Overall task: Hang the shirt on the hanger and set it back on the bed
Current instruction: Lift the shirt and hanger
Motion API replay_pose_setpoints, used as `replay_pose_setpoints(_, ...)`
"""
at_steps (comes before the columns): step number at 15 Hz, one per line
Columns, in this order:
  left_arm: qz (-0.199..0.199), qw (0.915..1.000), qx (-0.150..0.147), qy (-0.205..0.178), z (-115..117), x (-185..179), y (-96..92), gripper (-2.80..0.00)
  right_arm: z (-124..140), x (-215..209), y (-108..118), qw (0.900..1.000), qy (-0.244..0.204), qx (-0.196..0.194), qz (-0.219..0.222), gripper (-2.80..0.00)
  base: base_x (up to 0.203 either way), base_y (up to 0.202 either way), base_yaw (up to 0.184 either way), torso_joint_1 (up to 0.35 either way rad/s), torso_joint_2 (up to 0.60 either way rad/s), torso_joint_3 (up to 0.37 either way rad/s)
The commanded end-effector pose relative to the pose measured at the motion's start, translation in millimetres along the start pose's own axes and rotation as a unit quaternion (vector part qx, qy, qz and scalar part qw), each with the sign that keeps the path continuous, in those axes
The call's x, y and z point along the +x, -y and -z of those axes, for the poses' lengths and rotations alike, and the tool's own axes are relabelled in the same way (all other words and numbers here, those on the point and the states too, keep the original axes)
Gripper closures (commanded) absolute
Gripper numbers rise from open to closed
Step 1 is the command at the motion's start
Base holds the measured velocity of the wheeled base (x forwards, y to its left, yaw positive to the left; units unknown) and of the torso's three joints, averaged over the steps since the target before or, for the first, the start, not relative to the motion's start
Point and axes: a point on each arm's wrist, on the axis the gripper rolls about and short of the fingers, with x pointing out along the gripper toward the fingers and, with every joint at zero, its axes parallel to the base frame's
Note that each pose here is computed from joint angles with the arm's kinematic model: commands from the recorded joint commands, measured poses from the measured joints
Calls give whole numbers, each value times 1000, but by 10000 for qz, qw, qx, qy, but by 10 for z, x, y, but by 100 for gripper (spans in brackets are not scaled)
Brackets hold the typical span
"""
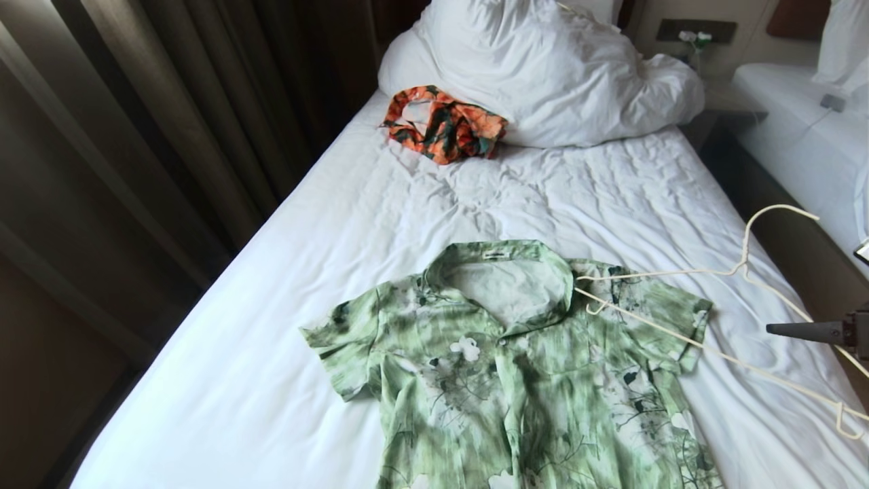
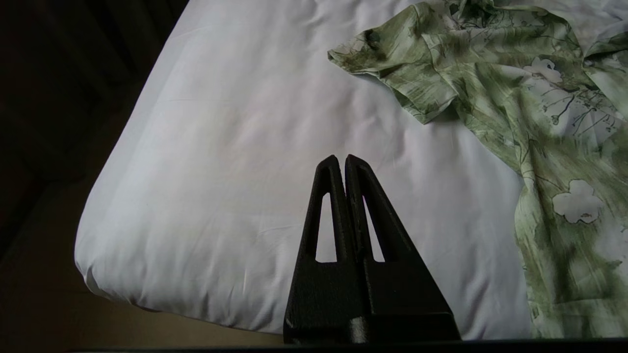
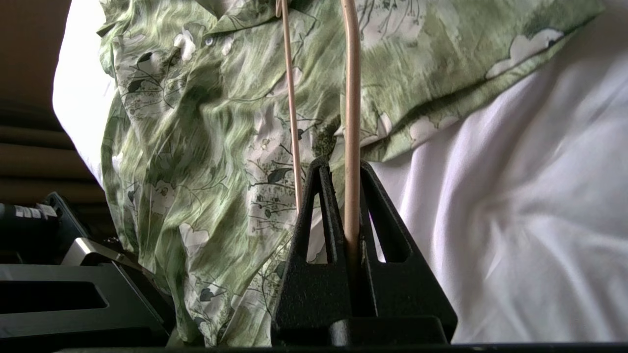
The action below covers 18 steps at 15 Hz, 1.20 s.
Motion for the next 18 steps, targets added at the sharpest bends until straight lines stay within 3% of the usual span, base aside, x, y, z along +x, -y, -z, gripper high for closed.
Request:
replay_pose_setpoints(1,-1,10000,2,-9,0,1,0,0,-108,-168,-295,9979,233,-594,67,0,0,0,0,0,0,0)
replay_pose_setpoints(8,-1,10000,2,-9,0,1,0,0,-103,-155,-476,9811,619,-1797,-364,0,0,0,0,0,0,0)
replay_pose_setpoints(12,-1,10000,2,-9,0,1,0,0,-61,-40,-464,9586,998,-2547,-786,0,0,0,0,0,0,0)
replay_pose_setpoints(16,-1,10000,2,-9,0,1,0,0,-73,135,-318,9420,1268,-2813,-1322,0,0,0,0,0,0,0)
replay_pose_setpoints(18,-1,10000,2,-9,0,1,0,0,-97,274,-227,9276,1400,-3089,-1568,0,0,0,0,0,0,0)
